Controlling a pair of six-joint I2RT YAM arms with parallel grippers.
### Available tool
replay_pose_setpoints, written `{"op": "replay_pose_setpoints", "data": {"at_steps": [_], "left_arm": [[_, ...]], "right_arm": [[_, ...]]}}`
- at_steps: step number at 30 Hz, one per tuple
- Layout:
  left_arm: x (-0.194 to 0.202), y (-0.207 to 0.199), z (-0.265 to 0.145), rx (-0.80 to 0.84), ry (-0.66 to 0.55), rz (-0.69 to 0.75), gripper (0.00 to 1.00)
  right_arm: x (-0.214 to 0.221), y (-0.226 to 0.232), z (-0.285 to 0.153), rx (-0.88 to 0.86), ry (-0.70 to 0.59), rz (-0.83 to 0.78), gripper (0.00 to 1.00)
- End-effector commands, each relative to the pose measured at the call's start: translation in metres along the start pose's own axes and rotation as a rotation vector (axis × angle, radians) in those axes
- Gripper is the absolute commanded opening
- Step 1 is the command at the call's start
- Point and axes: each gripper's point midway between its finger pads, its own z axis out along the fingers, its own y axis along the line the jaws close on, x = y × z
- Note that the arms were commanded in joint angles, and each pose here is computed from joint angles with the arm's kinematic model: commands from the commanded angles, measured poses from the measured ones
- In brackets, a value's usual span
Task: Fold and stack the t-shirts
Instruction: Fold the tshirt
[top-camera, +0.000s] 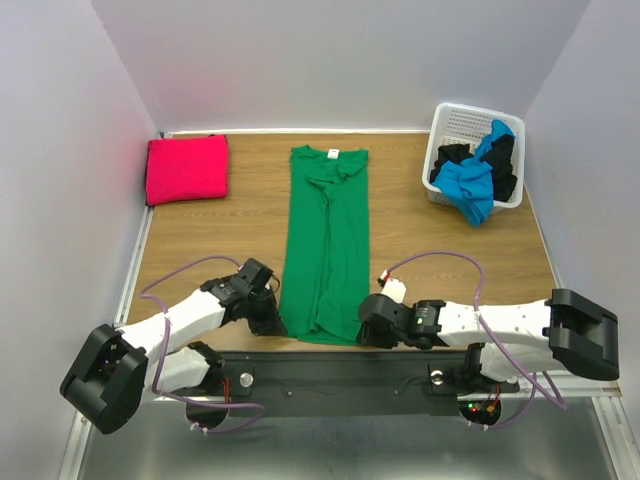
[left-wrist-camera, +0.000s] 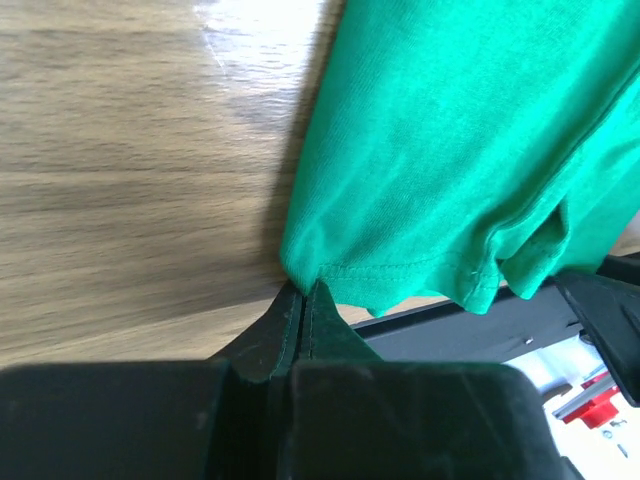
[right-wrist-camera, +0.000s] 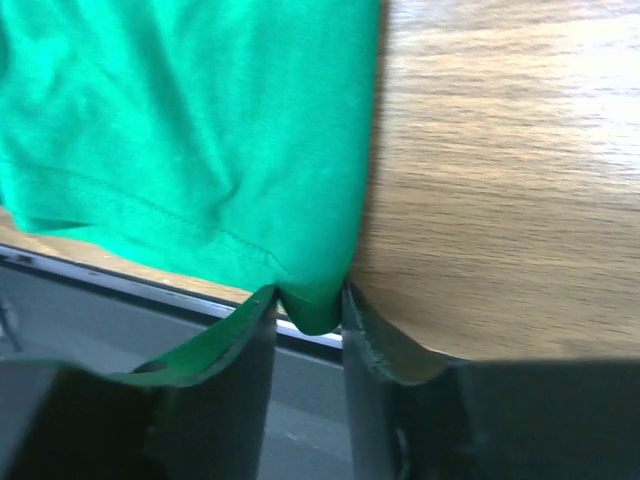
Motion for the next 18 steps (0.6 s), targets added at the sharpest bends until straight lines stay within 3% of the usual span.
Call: {"op": "replay_pose_setpoints", "data": {"at_steps": [1, 3, 6, 13, 18], "left_arm": [[0.002, 0.006, 0.005, -0.026, 0.003, 0.015, 0.00], [0.002, 0.004, 0.004, -0.015, 0.002, 0.020, 0.00], [0.004, -0.002, 0.003, 0.004, 0.006, 0.040, 0.00], [0.008, -0.009, -0.009, 0.026, -0.008, 0.030, 0.00], [-0.011, -0.034, -0.026, 0.081, -0.085, 0.044, 0.00]], "right_arm": [[-0.005, 0.002, 0.000, 0.011, -0.023, 0.018, 0.32], [-0.005, 0.001, 0.000, 0.012, -0.023, 0.019, 0.26], [-0.003, -0.002, 0.000, 0.014, -0.016, 0.017, 0.00], [0.013, 0.007, -0.012, -0.056, 0.084, -0.028, 0.00], [-0.015, 0.026, -0.024, -0.109, -0.036, -0.064, 0.00]]}}
